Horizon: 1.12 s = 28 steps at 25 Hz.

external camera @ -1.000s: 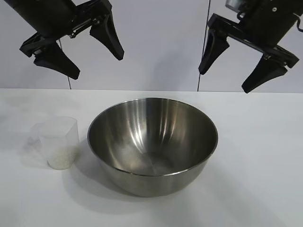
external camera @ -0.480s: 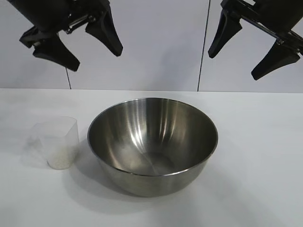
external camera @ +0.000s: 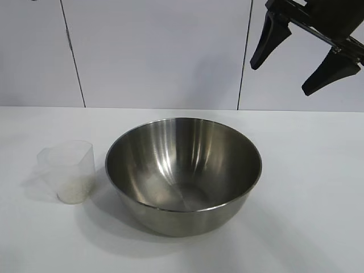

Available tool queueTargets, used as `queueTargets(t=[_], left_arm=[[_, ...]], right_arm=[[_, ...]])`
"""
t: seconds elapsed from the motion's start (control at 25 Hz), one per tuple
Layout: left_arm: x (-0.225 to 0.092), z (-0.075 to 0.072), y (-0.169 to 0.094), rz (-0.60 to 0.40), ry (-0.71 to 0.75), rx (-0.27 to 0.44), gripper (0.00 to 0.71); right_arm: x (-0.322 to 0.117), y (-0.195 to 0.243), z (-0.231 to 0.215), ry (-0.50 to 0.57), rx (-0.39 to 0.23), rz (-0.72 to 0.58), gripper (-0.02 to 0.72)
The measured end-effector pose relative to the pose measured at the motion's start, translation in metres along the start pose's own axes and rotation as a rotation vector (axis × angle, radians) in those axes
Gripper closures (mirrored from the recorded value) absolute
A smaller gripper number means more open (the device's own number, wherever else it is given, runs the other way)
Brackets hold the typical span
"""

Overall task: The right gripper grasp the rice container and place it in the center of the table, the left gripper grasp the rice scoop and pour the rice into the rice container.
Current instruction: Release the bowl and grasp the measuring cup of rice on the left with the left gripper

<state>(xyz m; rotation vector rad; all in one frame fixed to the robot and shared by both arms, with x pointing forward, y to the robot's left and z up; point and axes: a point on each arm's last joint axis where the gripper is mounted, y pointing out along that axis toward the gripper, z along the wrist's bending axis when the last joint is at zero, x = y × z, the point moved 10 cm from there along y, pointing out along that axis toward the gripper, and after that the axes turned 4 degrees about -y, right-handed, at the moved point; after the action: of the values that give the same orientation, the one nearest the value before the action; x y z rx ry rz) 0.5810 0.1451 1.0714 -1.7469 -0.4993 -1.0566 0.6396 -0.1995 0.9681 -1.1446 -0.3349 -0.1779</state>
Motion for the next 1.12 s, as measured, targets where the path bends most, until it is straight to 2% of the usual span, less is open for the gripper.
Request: queueTargets(t=[0.2,0.36,0.48,0.92,1.04,1.12], left_arm=[[-0.042,0.017,-0.009,-0.117,-0.023,0.075,0.025],[-0.070,0.035,-0.018,-0.252,-0.026,0.151,0.042],[-0.077,0.048,-0.025,-0.375,-0.015,0.212,0.051],[-0.090,0.067,-0.044,-0.629,0.066,0.331,0.074],[-0.106,0.071,-0.046,-0.667,0.089,0.356,0.085],[-0.125,0.074,-0.037,-0.618,0.072,0.356,0.088]], right_arm=[[0.000,0.000,0.000,0.000,0.000,-0.001,0.042],[0.000,0.000,0.000,0.000,0.000,-0.001,0.042],[0.000,0.000,0.000,0.000,0.000,-0.002,0.042],[0.001,0.000,0.000,0.000,-0.001,-0.003,0.043],[0.001,0.000,0.000,0.000,-0.001,-0.003,0.043],[0.001,0.000,0.000,0.000,-0.001,-0.003,0.043]])
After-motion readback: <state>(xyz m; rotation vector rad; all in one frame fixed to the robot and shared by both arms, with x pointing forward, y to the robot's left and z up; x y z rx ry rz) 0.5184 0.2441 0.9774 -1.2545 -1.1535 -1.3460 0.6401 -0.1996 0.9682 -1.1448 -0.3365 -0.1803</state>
